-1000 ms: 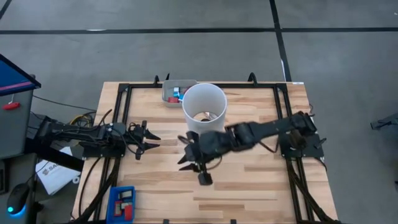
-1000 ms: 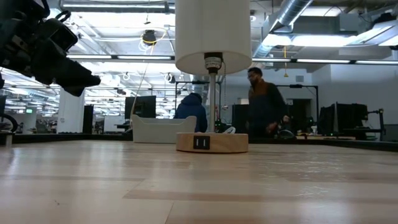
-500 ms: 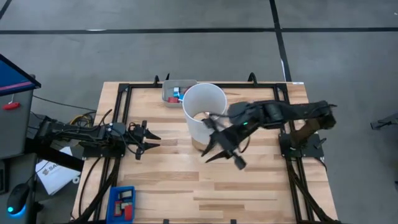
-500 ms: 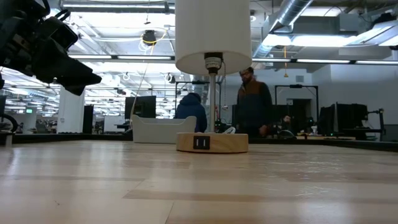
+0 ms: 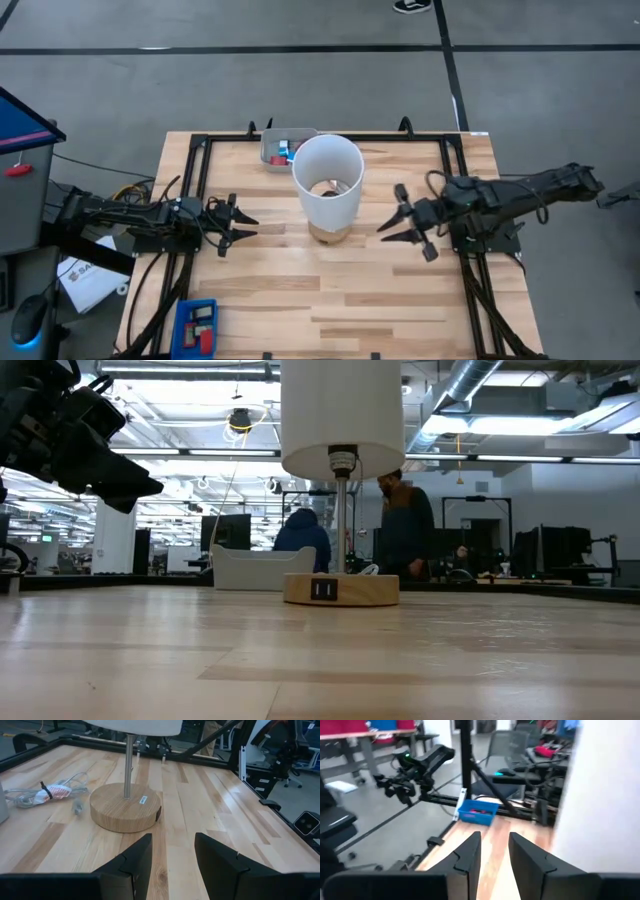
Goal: Pick & Place Office items
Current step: Return to Home Position
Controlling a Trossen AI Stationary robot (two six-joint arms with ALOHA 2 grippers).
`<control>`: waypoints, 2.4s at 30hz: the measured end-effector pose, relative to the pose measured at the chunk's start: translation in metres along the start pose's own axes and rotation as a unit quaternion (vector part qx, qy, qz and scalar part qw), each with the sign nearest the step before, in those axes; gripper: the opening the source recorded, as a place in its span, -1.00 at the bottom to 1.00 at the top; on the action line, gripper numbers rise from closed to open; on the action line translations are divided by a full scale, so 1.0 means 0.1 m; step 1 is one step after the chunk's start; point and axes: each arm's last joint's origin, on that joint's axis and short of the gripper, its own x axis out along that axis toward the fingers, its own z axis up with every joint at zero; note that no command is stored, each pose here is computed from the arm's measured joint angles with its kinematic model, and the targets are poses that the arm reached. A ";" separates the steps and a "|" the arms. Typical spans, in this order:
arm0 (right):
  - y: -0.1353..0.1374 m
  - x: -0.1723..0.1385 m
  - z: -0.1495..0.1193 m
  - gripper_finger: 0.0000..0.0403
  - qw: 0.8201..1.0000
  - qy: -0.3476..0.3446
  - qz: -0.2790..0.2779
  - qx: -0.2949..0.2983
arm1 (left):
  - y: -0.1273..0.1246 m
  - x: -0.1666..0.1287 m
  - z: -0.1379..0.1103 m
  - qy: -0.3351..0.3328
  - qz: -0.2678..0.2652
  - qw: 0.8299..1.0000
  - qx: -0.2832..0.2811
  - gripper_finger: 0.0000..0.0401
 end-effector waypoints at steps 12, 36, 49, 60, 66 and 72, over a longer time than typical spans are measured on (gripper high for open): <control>0.02 -0.55 -1.19 -0.54 0.995 -0.032 -0.091 0.026 | 0.00 0.00 0.00 0.000 0.000 1.000 0.000 -0.28; -0.03 -0.79 -1.76 -0.54 0.988 -0.041 -0.146 -0.008 | 0.00 0.00 0.00 0.000 0.000 1.000 0.000 -0.28; -0.03 -0.78 -1.77 -0.54 0.989 -0.035 -0.143 -0.007 | 0.00 0.00 0.01 -0.005 -0.001 1.000 0.000 -0.28; -0.03 -0.78 -1.77 -0.54 0.989 -0.034 -0.143 -0.007 | 0.00 0.00 0.01 -0.005 -0.001 1.000 0.000 -0.28; -0.03 -0.78 -1.77 -0.54 0.989 -0.034 -0.143 -0.007 | 0.00 0.00 0.01 -0.004 -0.001 1.000 0.000 -0.28; -0.03 -0.78 -1.77 -0.54 0.989 -0.034 -0.143 -0.007 | 0.00 0.00 0.01 -0.004 -0.001 1.000 0.000 -0.28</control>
